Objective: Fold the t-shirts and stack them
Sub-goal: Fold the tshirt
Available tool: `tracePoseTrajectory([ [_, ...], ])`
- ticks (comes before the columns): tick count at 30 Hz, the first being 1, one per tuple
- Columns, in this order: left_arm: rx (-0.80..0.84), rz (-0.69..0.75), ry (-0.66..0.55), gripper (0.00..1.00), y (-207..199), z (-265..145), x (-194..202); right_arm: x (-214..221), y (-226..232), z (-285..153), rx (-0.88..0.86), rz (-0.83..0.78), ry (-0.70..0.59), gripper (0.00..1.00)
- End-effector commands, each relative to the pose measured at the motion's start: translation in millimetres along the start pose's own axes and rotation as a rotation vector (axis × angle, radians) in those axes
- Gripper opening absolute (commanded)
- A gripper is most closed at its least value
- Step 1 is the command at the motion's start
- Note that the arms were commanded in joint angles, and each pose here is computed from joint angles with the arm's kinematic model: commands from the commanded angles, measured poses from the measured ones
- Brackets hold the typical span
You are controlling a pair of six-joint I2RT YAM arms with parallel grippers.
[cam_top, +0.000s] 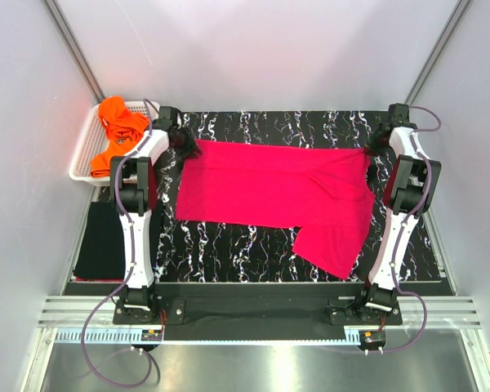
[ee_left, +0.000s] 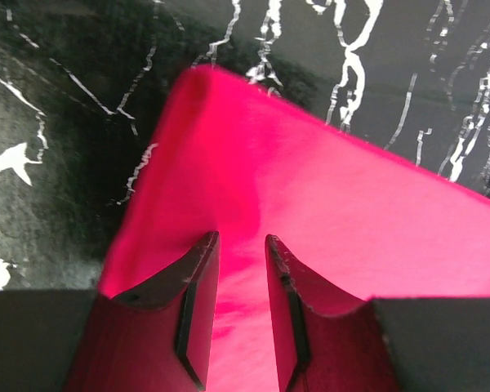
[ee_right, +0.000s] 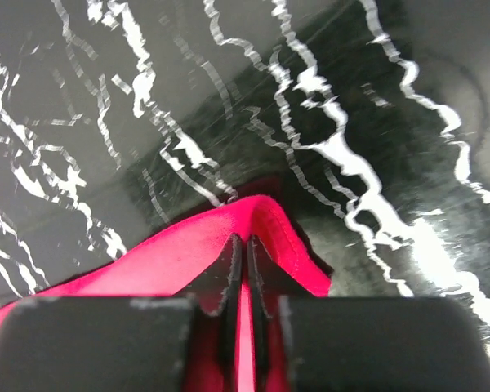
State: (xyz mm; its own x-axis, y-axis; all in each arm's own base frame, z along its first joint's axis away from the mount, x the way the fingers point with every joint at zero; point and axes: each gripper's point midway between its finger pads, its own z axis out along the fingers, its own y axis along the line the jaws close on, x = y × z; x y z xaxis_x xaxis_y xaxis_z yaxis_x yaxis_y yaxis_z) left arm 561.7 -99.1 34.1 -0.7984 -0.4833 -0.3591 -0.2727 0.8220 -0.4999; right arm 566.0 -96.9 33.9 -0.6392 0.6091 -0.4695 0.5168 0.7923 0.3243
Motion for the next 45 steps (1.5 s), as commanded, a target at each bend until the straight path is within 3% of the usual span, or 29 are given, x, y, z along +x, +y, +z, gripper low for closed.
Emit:
tracePoseTrajectory([
  [1, 0.044, 0.025, -0.063, 0.33, -14.2, -11.8, -23.8, -33.1, -1.7, -9.9, 0.0, 0.052, -0.081, 0.1],
  [4, 0.041, 0.037, -0.072, 0.34, -16.4, -22.5, -24.5, -22.8, 6.5, -22.4, -0.022, 0.077, -0.009, 0.37],
  [7, 0.032, 0.04, -0.076, 0.35, -22.6, -51.4, -20.6, -14.3, 3.0, -47.6, 0.027, 0.093, 0.049, 0.54],
  [12, 0.073, 0.08, -0.091, 0.37, -50.6, -113.8, 6.8, -6.8, -1.4, -114.1, 0.09, 0.057, 0.038, 0.69],
  [19, 0.138, 0.171, 0.063, 0.36, -44.7, -149.8, 89.4, 64.7, 43.0, -150.8, 0.0, -0.163, 0.086, 0.67],
  [20, 0.141, 0.178, 0.079, 0.36, -41.3, -152.4, 97.4, 93.4, 53.4, -149.5, -0.004, -0.228, 0.127, 0.66],
  [22, 0.148, 0.194, 0.108, 0.34, -33.1, -162.7, 118.0, 108.0, 59.3, -154.2, -0.03, -0.302, 0.122, 0.59],
  [23, 0.15, 0.202, 0.112, 0.34, -30.8, -165.8, 123.8, 139.2, 62.0, -149.8, -0.031, -0.347, 0.172, 0.56],
  [24, 0.145, 0.209, 0.115, 0.34, -27.1, -168.1, 128.5, 147.5, 63.7, -151.7, -0.049, -0.359, 0.177, 0.46],
  [26, 0.133, 0.214, 0.121, 0.33, -19.8, -170.8, 137.6, 166.0, 56.0, -142.9, -0.045, -0.371, 0.203, 0.42],
  [30, 0.117, 0.212, 0.142, 0.3, -14.4, -162.9, 140.4, 177.0, 47.1, -127.2, -0.022, -0.406, 0.23, 0.42],
  [35, 0.136, 0.192, 0.156, 0.29, -23.9, -154.2, 131.7, 179.8, 44.1, -115.7, 0.004, -0.443, 0.243, 0.51],
  [45, 0.148, 0.179, 0.186, 0.28, -29.8, -154.2, 131.5, 173.3, 43.5, -92.7, 0.082, -0.425, 0.229, 0.46],
])
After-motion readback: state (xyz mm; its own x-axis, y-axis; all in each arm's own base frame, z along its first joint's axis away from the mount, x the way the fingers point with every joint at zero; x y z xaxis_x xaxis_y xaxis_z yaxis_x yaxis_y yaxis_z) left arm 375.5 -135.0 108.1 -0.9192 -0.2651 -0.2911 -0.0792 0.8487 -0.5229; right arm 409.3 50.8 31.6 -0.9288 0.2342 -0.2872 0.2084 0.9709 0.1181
